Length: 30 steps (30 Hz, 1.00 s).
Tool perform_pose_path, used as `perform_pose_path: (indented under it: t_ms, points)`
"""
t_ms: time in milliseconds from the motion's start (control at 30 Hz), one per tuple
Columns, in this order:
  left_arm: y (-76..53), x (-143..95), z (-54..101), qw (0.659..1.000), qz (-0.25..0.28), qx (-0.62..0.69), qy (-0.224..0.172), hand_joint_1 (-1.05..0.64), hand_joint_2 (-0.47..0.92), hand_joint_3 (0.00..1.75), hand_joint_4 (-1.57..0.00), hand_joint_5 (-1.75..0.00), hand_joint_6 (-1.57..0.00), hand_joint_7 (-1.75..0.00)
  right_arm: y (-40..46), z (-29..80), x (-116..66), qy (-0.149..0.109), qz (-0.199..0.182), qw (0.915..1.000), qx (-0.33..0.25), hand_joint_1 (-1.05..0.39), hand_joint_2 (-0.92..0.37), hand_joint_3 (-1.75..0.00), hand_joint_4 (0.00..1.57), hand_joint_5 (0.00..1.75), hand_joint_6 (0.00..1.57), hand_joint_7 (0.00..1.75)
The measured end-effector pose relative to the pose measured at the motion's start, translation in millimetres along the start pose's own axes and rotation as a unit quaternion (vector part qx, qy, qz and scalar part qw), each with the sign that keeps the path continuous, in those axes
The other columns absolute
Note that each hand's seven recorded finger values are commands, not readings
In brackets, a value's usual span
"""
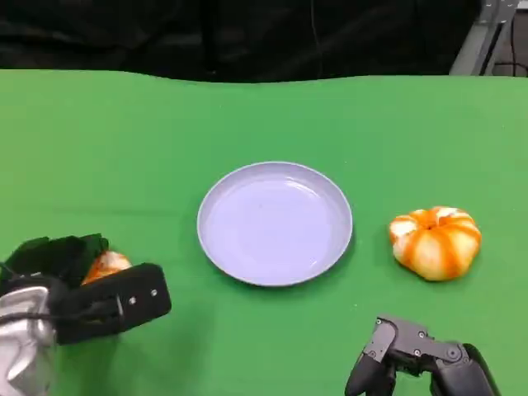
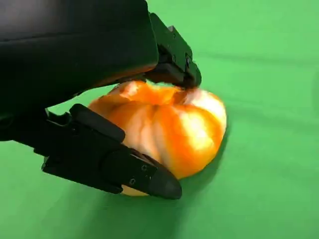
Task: Grasp the bread from the table and place it into the plate.
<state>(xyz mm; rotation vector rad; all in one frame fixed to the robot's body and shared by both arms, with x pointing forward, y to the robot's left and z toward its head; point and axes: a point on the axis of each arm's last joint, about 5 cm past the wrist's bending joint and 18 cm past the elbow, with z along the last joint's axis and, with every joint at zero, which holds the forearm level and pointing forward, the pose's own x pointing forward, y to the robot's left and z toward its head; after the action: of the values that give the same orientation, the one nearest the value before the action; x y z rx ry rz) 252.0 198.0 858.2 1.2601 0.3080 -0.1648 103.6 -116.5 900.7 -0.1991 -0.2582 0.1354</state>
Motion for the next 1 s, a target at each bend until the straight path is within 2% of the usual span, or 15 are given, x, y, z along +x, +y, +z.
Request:
perform_pose_path:
  t_ms: [33,67,100,133,200,300,433,633,767,833,1000]
  points:
    - [-4.4,-2,-2.8,1.000,0.026,-0.006,-0.013,-0.27,0.82,0.02,-0.92,-1.54,-1.07,-0.56,0.0,0.1,0.0,0.000,0.000,1.0000,0.000,0.00,-0.19,-1.61,0.89,1.75,0.81,1.44]
    - [-9.2,-4,-5.7,0.998,0.052,-0.009,-0.027,-0.24,0.83,0.06,-0.97,-1.64,-1.00,-0.94,0.0,0.2,0.0,0.000,0.000,1.0000,0.000,0.00,-0.19,-1.60,0.89,1.75,0.81,1.44]
    - [-13.4,-5,-8.7,0.996,0.080,-0.009,-0.046,-0.21,0.73,0.38,-0.99,-1.70,-0.87,-1.41,0.0,0.3,0.0,-0.001,0.000,1.0000,0.000,0.00,-0.19,-1.60,0.89,1.75,0.81,1.44]
    - [-16.6,-7,-12.0,0.992,0.105,-0.006,-0.062,-0.20,0.57,0.73,-0.99,-1.72,-0.83,-1.57,0.0,0.4,0.0,-0.001,0.000,1.0000,0.000,0.00,-0.19,-1.60,0.88,1.75,0.81,1.44]
    - [-21.5,-9,-16.8,0.986,0.145,0.001,-0.085,-0.16,0.37,1.10,-0.98,-1.74,-0.79,-1.71,-0.1,0.6,-0.1,-0.001,0.000,1.0000,0.000,-0.01,-0.20,-1.60,0.88,1.75,0.82,1.44]
    - [-28.6,-11,-19.6,0.976,0.190,0.008,-0.103,-0.12,0.26,1.23,-0.97,-1.75,-0.77,-1.74,-0.1,0.8,-0.1,-0.001,0.000,1.0000,-0.001,-0.01,-0.20,-1.61,0.88,1.75,0.82,1.45]
    - [-34.7,-12,-21.6,0.963,0.242,0.002,-0.115,-0.08,0.24,1.25,-1.00,-1.75,-0.80,-1.75,-0.2,0.8,0.1,0.000,-0.001,1.0000,-0.001,-0.01,-0.19,-1.61,0.89,1.75,0.82,1.44]
    - [-37.4,-10,-18.0,0.942,0.298,0.002,-0.154,-0.05,0.20,1.28,-1.04,-1.75,-0.84,-1.75,-0.2,0.9,0.1,0.001,-0.001,1.0000,-0.001,-0.01,-0.19,-1.62,0.89,1.75,0.82,1.44]
    - [-34.3,-7,-12.3,0.928,0.326,-0.006,-0.181,-0.07,0.19,1.29,-1.05,-1.75,-0.85,-1.75,-0.3,0.9,0.2,0.001,-0.001,1.0000,-0.001,-0.01,-0.19,-1.62,0.89,1.75,0.82,1.44]
    - [-33.6,-7,-10.2,0.924,0.332,-0.012,-0.191,-0.08,0.14,1.42,-1.06,-1.75,-0.87,-1.75,-0.3,0.8,0.1,0.001,-0.001,1.0000,-0.001,-0.01,-0.19,-1.62,0.89,1.75,0.82,1.44]
    - [-23.2,-5,5.2,0.903,0.360,-0.032,-0.232,-0.12,0.13,1.54,-1.06,-1.75,-0.87,-1.72,0.1,1.0,0.2,0.000,0.000,1.0000,0.001,-0.01,-0.19,-1.62,0.89,1.75,0.82,1.44]
